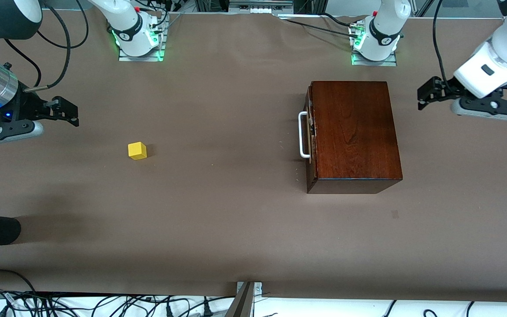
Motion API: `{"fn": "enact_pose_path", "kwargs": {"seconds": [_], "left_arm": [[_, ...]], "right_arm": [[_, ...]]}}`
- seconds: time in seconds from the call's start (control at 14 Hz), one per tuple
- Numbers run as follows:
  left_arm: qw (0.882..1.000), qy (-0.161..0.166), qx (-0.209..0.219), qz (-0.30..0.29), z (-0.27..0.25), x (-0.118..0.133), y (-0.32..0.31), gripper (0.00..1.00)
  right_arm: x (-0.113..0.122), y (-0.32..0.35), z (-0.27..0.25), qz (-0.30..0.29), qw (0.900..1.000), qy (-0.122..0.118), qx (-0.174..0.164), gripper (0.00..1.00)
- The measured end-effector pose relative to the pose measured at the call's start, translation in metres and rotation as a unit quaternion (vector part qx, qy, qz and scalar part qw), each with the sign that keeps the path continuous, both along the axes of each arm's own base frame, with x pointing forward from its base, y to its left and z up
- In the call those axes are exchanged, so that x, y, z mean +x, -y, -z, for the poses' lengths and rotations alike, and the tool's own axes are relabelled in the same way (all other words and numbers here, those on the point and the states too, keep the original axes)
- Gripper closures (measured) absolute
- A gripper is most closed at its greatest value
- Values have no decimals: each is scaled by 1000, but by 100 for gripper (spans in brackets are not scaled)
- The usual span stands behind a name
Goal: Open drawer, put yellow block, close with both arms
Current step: 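Move the left gripper to the white drawer handle of the wooden box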
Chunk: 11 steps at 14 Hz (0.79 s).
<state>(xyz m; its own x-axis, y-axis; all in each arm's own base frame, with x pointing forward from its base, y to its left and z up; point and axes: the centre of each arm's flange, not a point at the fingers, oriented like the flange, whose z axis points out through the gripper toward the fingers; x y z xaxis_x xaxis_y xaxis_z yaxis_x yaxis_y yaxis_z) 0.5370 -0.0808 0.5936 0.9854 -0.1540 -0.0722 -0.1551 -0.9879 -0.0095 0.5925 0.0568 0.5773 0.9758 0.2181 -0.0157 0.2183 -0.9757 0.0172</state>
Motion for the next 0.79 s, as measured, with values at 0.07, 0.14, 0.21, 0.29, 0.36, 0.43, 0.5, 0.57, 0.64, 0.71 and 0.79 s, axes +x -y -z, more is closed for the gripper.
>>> {"fn": "enact_pose_path", "kwargs": {"seconds": [0.07, 0.14, 0.21, 0.29, 0.36, 0.43, 0.5, 0.57, 0.64, 0.71, 0.79], "left_arm": [[1000, -11, 1, 11, 5, -2, 11, 0], [999, -20, 2, 25, 13, -1, 27, 0], [999, -29, 3, 40, 23, -1, 44, 0], [998, -39, 3, 50, 35, 1, 62, 0], [998, -45, 3, 49, 48, 2, 80, 0], [998, -47, 3, 38, 60, 4, 101, 0], [999, -49, 3, 21, 73, 4, 124, 0], [999, -49, 2, 5, 87, 3, 149, 0], [999, -47, -2, -6, 99, 2, 173, 0], [999, -46, -6, -14, 112, 0, 198, 0], [999, -48, -9, -20, 125, -3, 223, 0]], "right_arm": [[1, 0, 0, 0, 1000, 2, 0, 0], [1, 0, 0, 0, 1000, 4, 0, 0], [2, 0, 1, 0, 1000, 5, 0, 0], [3, 1, 2, 0, 1000, 4, 0, 0], [4, 2, 3, 1, 1000, 4, 0, 0], [4, 3, 4, 2, 1000, 4, -2, 0], [4, 5, 4, 2, 1000, 4, -7, 0], [5, 6, 5, 2, 1000, 3, -11, 0], [6, 7, 7, 1, 1000, 2, -13, 0], [6, 7, 8, 1, 1000, 2, -14, 0], [7, 7, 9, 1, 1000, 1, -14, 0]]}}
